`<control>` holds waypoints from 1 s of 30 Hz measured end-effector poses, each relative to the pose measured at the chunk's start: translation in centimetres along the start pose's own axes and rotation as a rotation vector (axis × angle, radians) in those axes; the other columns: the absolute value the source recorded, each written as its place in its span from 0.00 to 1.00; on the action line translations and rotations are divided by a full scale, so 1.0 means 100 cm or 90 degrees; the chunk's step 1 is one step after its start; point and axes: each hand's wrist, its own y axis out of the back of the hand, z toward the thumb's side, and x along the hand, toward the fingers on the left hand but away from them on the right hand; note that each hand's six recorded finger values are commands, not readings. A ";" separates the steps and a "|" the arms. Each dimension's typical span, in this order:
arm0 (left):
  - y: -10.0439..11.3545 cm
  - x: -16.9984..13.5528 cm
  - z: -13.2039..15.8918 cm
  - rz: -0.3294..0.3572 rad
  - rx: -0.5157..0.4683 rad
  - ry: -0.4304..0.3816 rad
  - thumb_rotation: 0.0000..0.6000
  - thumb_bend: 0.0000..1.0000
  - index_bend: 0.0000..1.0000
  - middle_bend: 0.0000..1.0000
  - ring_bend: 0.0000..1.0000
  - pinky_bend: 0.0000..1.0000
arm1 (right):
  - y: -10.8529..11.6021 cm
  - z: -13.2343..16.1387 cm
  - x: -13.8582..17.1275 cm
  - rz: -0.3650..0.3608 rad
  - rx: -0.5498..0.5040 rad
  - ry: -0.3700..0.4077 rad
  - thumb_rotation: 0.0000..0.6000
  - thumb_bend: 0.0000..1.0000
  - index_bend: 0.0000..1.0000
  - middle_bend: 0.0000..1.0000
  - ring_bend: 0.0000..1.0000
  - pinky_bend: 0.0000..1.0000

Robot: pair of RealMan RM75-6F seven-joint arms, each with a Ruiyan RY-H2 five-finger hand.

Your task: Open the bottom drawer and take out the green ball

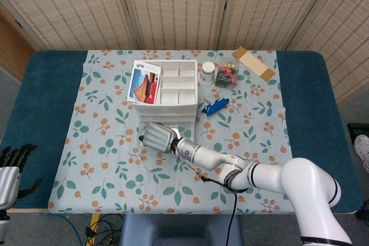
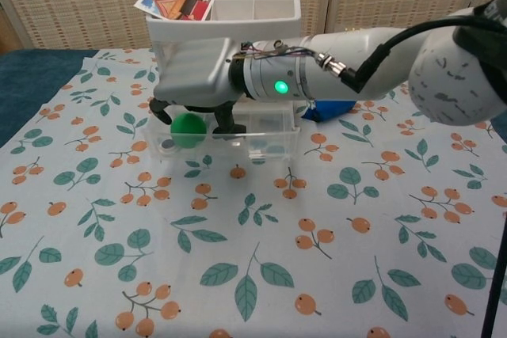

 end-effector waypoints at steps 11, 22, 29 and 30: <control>0.000 0.000 -0.002 0.001 0.000 0.003 1.00 0.20 0.17 0.18 0.18 0.09 | -0.003 0.000 -0.002 0.004 -0.003 -0.002 1.00 0.38 0.45 0.83 0.93 1.00; 0.000 0.000 -0.002 0.002 -0.001 0.002 1.00 0.20 0.16 0.18 0.18 0.09 | 0.000 -0.005 0.001 -0.013 0.000 -0.016 1.00 0.48 0.53 0.84 0.94 1.00; 0.001 0.001 0.002 0.006 -0.002 -0.006 1.00 0.20 0.17 0.18 0.18 0.09 | 0.015 -0.012 0.014 -0.048 -0.011 -0.031 1.00 0.48 0.53 0.85 0.94 1.00; 0.002 0.001 0.003 0.007 -0.002 -0.008 1.00 0.20 0.16 0.18 0.18 0.09 | 0.017 -0.013 0.017 -0.054 -0.014 -0.034 1.00 0.48 0.53 0.85 0.94 1.00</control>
